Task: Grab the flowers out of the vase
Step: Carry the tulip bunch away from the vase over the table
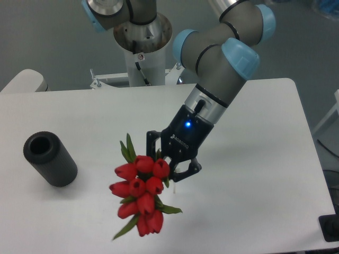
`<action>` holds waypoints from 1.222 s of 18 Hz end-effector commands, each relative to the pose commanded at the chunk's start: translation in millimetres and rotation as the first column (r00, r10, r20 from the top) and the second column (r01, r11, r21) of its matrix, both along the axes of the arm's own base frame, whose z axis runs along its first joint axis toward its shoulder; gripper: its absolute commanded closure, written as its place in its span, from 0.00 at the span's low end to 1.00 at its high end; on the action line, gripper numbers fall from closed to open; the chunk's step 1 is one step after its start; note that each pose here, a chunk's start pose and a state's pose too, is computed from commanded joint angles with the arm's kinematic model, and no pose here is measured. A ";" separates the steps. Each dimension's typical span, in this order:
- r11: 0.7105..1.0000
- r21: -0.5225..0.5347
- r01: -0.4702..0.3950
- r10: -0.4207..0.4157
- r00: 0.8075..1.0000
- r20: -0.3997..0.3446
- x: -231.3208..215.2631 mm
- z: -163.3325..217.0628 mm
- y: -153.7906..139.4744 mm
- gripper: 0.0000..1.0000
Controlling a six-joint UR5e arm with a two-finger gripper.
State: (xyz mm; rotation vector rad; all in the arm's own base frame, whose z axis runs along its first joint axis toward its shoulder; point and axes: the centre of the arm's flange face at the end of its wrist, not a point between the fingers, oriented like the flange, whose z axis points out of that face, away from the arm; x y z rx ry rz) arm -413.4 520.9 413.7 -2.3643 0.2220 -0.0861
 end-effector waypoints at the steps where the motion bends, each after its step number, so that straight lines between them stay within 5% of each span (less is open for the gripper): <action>1: 1.000 -0.003 -0.001 0.001 1.000 -0.004 -0.2 -0.8 -0.3 0.80; 8: 0.992 -0.124 0.013 -0.030 0.991 -0.132 -10.0 -16.2 -4.3 0.79; 13: 0.960 -0.278 0.040 -0.097 0.976 -0.194 -16.0 -27.5 -13.8 0.79; 22: 0.811 -0.575 0.111 -0.301 0.921 -0.248 -6.1 -67.5 8.8 0.79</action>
